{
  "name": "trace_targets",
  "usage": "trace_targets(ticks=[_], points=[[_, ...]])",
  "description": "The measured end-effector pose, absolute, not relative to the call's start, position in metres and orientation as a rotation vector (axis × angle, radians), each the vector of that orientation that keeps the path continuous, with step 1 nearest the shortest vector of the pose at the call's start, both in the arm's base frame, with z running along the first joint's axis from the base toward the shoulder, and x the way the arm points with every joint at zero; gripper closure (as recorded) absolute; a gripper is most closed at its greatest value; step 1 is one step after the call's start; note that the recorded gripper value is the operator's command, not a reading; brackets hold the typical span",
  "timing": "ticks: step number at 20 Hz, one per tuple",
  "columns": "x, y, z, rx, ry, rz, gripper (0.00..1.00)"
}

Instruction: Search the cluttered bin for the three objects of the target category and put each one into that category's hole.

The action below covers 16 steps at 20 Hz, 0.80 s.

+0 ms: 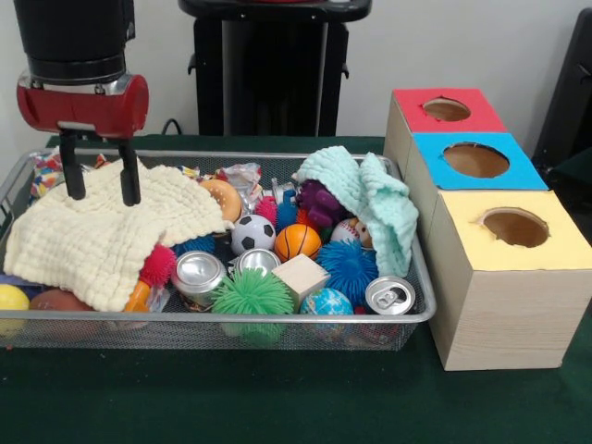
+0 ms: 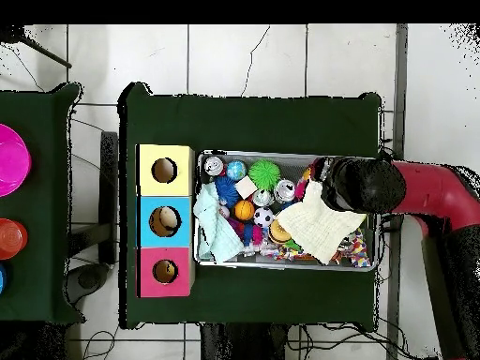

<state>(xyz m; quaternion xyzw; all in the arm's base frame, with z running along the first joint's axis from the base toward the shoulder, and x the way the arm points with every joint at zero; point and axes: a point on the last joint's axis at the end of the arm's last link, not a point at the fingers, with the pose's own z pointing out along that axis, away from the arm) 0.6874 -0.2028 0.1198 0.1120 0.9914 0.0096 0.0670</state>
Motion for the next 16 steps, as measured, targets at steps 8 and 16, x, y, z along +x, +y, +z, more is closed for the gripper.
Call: trace_targets(ticks=[8,16], points=[[0.68,-0.196,0.095,0.328,3.021,0.059,0.0],[0.662,-0.183,0.039,0.285,3.071,0.101,0.0]])
